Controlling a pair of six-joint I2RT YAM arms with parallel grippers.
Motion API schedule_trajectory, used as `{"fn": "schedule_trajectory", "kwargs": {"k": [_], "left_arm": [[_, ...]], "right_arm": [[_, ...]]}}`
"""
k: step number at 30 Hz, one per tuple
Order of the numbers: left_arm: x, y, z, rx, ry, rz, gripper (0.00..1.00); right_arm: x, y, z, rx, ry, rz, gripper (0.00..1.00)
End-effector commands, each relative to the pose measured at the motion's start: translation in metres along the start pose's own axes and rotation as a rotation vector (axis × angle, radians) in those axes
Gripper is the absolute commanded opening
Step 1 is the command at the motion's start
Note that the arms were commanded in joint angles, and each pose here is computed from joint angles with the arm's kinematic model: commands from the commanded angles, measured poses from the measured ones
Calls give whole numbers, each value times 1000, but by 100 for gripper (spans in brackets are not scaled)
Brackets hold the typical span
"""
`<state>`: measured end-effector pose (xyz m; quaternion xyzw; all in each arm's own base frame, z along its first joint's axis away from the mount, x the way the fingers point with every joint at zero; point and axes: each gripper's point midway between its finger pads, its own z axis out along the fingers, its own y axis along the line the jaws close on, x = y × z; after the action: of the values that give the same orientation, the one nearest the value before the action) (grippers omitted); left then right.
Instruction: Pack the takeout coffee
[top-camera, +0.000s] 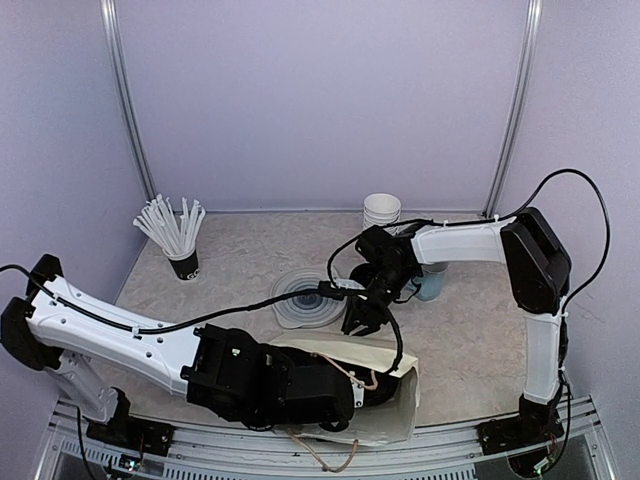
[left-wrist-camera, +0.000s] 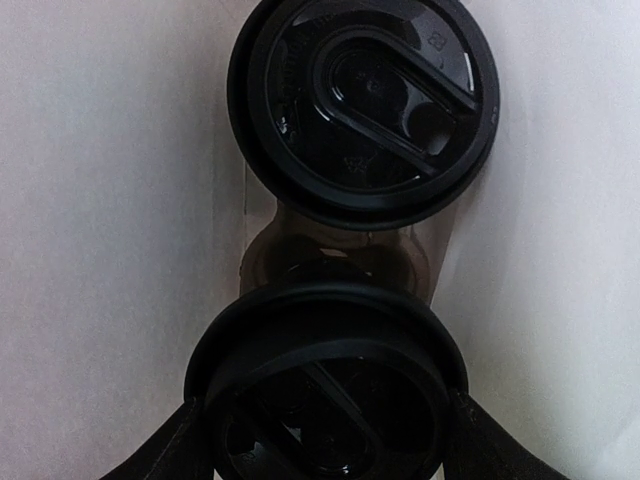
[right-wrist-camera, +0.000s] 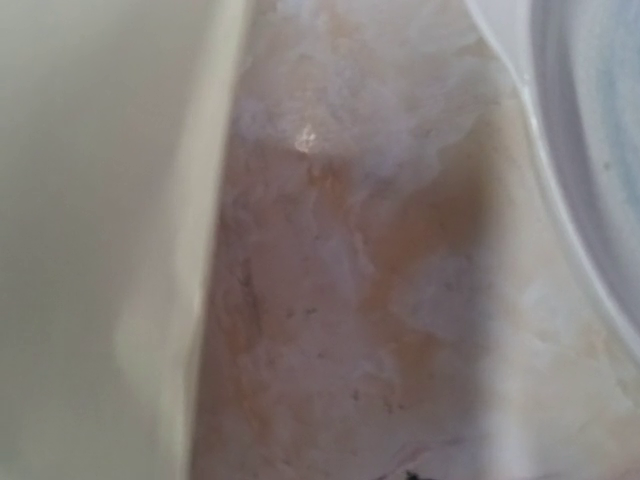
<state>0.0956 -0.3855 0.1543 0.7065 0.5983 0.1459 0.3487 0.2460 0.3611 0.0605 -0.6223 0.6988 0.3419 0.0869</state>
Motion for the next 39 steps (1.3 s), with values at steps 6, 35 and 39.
{"fn": "schedule_trajectory", "kwargs": {"k": [6,35,39], "left_arm": [[9,6,21,-18,48,-30,48],[-3,-20,15,491,95,-286,50],[-5,-14,22,495,53,-311,49]], "right_arm": [[12,22,15,-113,22,11,37],[11,-34,-119,199,-13,24,42],[13,-29,-132,205,-37,33,42]]}}
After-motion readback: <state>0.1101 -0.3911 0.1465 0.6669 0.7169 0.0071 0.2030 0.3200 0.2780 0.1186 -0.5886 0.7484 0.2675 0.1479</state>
